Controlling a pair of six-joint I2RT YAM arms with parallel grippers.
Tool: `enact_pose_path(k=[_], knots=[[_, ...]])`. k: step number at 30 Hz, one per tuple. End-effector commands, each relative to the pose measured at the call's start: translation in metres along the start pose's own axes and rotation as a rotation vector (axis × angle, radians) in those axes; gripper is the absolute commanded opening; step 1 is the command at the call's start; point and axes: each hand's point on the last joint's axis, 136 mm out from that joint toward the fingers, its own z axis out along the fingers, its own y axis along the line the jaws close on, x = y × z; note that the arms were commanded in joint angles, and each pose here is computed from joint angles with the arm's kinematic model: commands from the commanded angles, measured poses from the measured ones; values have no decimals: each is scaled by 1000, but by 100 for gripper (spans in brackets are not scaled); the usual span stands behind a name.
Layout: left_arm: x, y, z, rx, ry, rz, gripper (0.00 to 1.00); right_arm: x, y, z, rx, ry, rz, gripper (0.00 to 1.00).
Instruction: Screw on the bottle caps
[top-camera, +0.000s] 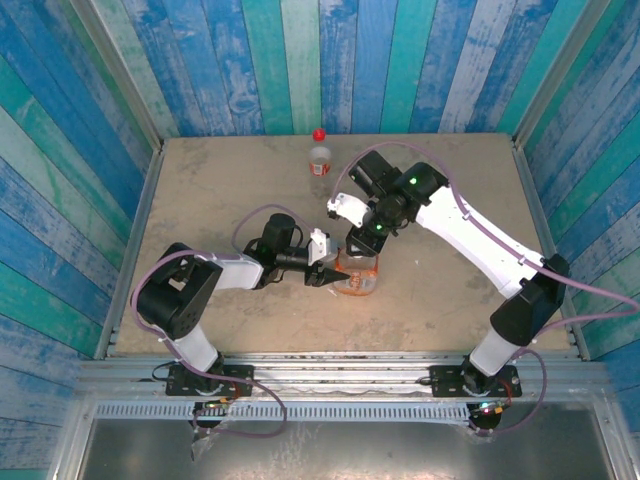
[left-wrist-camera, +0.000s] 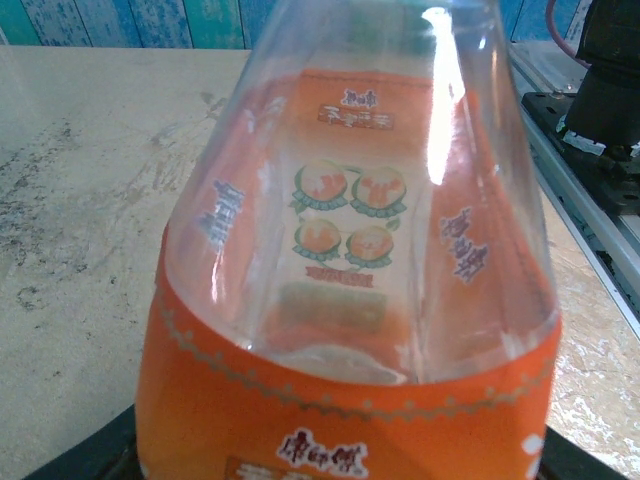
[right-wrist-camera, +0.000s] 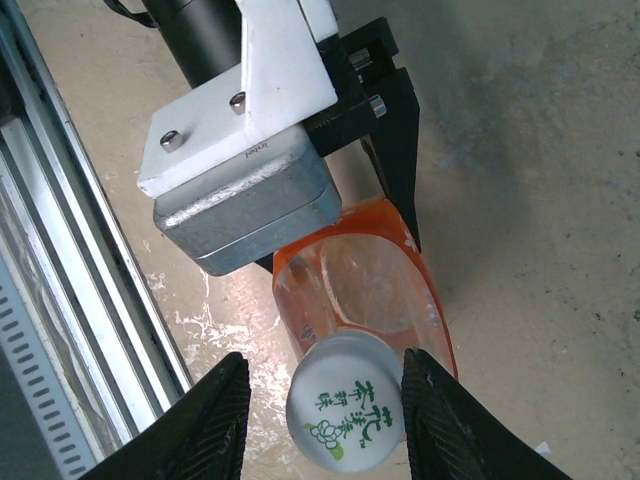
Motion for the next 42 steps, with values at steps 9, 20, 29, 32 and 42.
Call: enact_pose_path(k=[9, 20, 29, 32, 42], knots=[[8, 3, -4, -29, 45, -30, 59, 11, -2, 3, 5, 62, 25, 42], [8, 3, -4, -31, 46, -28, 59, 10, -1, 2, 2, 61, 25, 36], [7, 1, -4, -21, 40, -29, 59, 14, 0, 0, 2, 62, -54, 31], [7, 1, -4, -19, 41, -31, 59, 17, 2, 0, -6, 62, -118, 29], [7, 0, -4, -11, 41, -35, 59, 26, 16, -1, -72, 41, -343, 26]])
